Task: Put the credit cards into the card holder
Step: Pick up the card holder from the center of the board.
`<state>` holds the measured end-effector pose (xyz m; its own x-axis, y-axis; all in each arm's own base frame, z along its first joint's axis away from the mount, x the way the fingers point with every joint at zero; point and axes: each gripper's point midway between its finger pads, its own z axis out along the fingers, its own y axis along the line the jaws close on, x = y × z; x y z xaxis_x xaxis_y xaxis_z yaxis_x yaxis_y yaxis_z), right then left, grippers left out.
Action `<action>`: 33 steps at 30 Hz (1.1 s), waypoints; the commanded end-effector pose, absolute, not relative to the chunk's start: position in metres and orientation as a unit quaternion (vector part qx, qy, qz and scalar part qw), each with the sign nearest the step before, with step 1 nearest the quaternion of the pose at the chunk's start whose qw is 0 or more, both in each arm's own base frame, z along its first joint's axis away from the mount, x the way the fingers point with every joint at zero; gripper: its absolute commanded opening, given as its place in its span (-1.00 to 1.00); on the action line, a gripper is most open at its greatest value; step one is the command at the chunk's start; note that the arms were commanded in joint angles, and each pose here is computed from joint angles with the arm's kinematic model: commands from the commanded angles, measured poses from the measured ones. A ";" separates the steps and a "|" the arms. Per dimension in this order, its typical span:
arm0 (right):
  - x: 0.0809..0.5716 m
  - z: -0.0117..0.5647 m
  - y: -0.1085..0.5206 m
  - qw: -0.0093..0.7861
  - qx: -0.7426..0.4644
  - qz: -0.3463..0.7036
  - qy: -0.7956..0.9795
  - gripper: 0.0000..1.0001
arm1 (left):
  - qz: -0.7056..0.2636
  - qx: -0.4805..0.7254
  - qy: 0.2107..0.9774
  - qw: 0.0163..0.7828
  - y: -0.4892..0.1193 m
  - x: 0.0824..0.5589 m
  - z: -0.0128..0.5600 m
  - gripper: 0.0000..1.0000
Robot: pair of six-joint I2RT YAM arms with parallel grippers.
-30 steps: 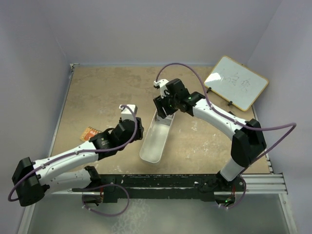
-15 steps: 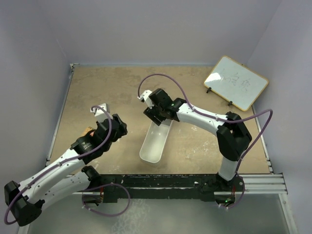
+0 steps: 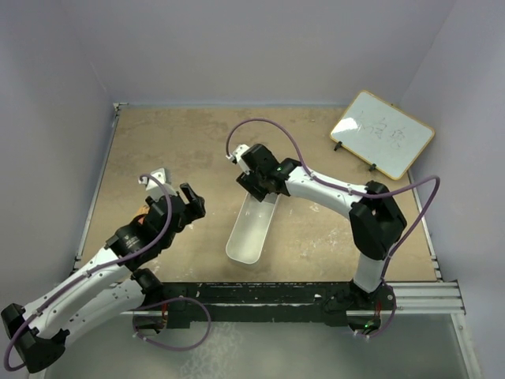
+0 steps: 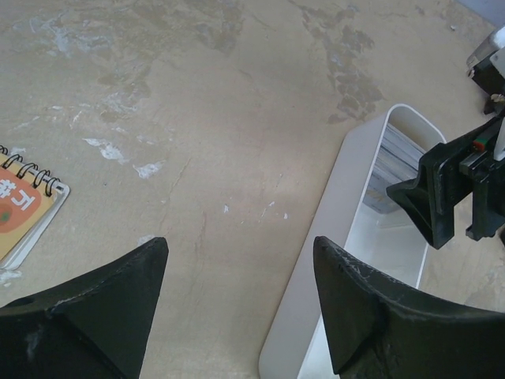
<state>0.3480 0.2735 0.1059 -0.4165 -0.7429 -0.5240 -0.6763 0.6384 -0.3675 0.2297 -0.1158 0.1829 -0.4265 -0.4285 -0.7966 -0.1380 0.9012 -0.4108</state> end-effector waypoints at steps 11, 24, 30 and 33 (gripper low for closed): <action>0.343 0.141 0.198 0.299 -0.200 -0.077 0.930 0.44 | -0.093 -0.094 0.844 0.520 -0.119 0.241 0.211 0.61; 0.379 0.109 0.058 0.234 0.026 -0.175 0.956 0.36 | -0.110 -0.061 0.828 0.546 -0.111 0.231 0.238 0.63; 0.374 0.097 0.006 0.213 0.086 -0.215 0.949 0.26 | -0.119 -0.055 0.824 0.551 -0.113 0.230 0.239 0.62; 0.368 0.086 -0.015 0.201 0.120 -0.205 0.950 0.26 | -0.121 -0.048 0.828 0.545 -0.117 0.230 0.236 0.61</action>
<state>0.3775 0.0150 0.0901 -0.9035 0.0510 -0.4255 0.2105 0.9177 -0.3370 0.2261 -0.1093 0.2240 -0.4196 -0.2159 -0.8817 0.0133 0.9697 -0.2438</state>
